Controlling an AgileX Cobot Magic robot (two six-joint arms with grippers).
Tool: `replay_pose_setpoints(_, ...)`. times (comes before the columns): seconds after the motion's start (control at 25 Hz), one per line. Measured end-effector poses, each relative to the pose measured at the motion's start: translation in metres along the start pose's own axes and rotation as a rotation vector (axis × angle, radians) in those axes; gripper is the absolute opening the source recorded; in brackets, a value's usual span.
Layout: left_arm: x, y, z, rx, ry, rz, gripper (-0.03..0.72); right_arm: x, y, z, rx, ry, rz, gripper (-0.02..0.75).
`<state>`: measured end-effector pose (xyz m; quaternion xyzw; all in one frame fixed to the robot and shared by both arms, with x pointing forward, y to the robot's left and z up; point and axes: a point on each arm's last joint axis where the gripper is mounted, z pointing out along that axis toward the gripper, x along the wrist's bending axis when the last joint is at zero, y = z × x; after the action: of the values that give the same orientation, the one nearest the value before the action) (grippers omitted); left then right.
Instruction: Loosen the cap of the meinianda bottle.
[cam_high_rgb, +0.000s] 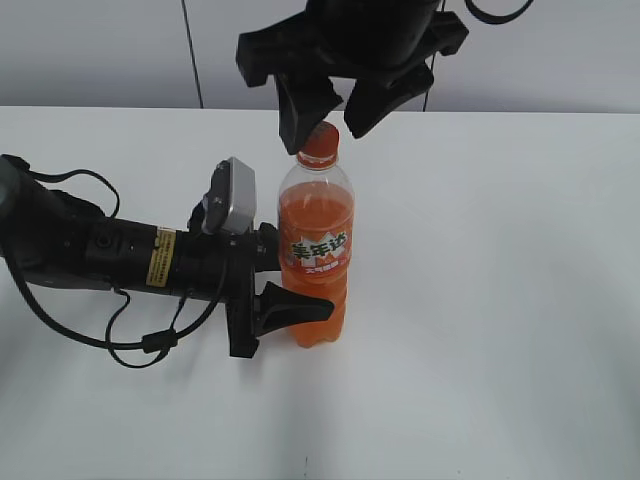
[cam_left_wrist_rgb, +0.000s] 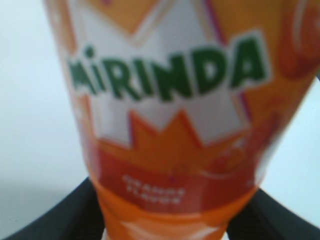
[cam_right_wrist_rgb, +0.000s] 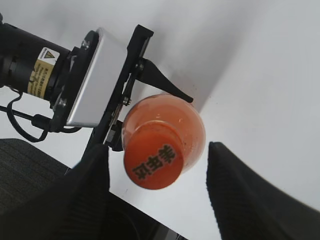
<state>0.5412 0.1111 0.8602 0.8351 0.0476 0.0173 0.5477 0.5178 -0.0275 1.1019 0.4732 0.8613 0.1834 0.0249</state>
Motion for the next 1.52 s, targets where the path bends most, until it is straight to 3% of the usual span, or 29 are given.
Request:
replay_pose_setpoints(0.24, 0.0000, 0.0000, 0.0000, 0.000, 0.000, 0.000, 0.410, -0.0001, 0.0012, 0.0053, 0.006, -0.001, 0.001, 0.433)
replay_pose_setpoints(0.52, 0.0000, 0.0000, 0.0000, 0.000, 0.000, 0.000, 0.410, 0.0000, 0.0014, 0.0075, 0.012, 0.000, -0.002, 0.271)
replay_pose_setpoints(0.68, 0.0000, 0.0000, 0.0000, 0.000, 0.000, 0.000, 0.410, 0.0000, 0.0013, 0.0073, 0.013, 0.000, -0.075, 0.271)
replay_pose_setpoints(0.8, -0.0001, 0.0000, 0.0000, 0.000, -0.001, 0.000, 0.410, 0.0001, 0.0013, 0.0073, 0.013, 0.002, -0.223, 0.271)
replay_pose_setpoints(1.24, 0.0000, 0.0002, -0.0001, 0.000, 0.000, 0.001, 0.410, -0.0001, 0.0011, 0.0076, 0.016, 0.008, -1.097, 0.271)
replay_pose_setpoints(1.52, 0.0002, 0.0001, -0.0001, 0.002, 0.003, -0.001, 0.410, -0.0014, 0.0017, 0.0073, 0.021, -0.006, -1.296, 0.272)
